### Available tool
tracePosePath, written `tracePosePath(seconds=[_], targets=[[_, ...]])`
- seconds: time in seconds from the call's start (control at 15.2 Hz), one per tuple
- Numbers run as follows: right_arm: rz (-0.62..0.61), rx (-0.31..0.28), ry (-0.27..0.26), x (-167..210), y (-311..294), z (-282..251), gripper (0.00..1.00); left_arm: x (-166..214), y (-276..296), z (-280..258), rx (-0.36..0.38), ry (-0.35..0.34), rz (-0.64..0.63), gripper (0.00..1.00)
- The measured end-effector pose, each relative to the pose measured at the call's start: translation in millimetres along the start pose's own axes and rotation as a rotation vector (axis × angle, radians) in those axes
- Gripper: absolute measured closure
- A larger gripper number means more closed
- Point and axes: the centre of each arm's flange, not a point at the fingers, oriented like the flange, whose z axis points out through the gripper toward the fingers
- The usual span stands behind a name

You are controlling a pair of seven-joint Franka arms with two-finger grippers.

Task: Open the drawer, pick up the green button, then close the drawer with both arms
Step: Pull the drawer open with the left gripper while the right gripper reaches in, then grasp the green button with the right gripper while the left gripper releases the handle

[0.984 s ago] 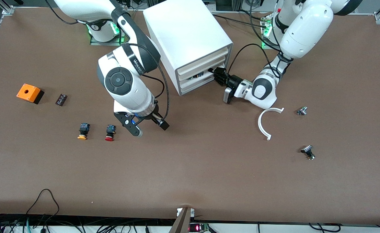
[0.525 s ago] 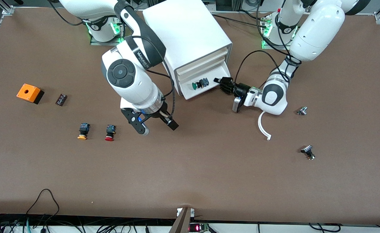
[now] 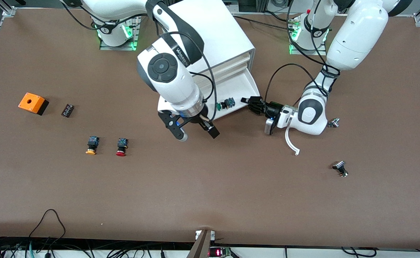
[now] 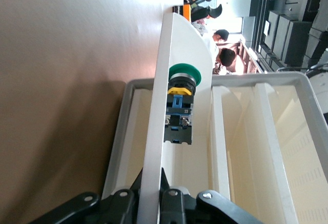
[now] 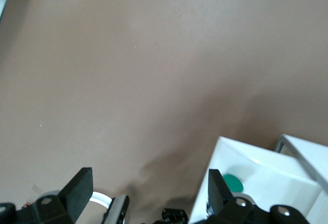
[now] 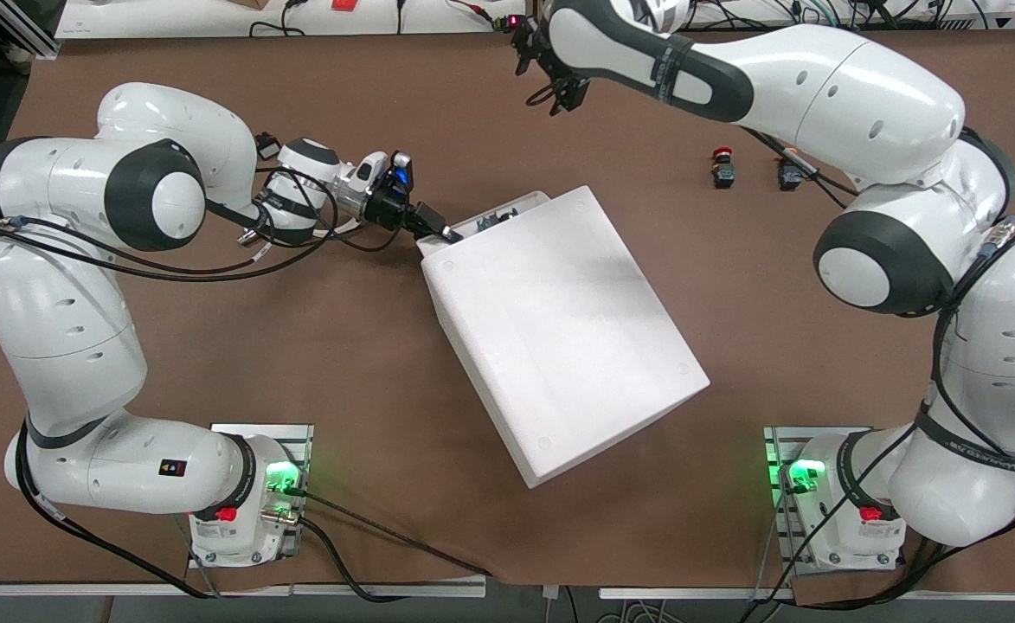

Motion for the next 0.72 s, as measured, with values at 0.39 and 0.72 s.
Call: tracePosePath(seconds=[0.39,0.72], targets=[[-0.005,-0.047,-0.018,-63.3,7.1,62.4,0.00,16.9,-1.9,-34.5,0.043,0.024,0.001,0.91],[-0.004,-0.079,-0.024,-93.1,15.7,104.5,0.00,29.8,1.5,-49.1,0.092,0.020,0.024,0.58]])
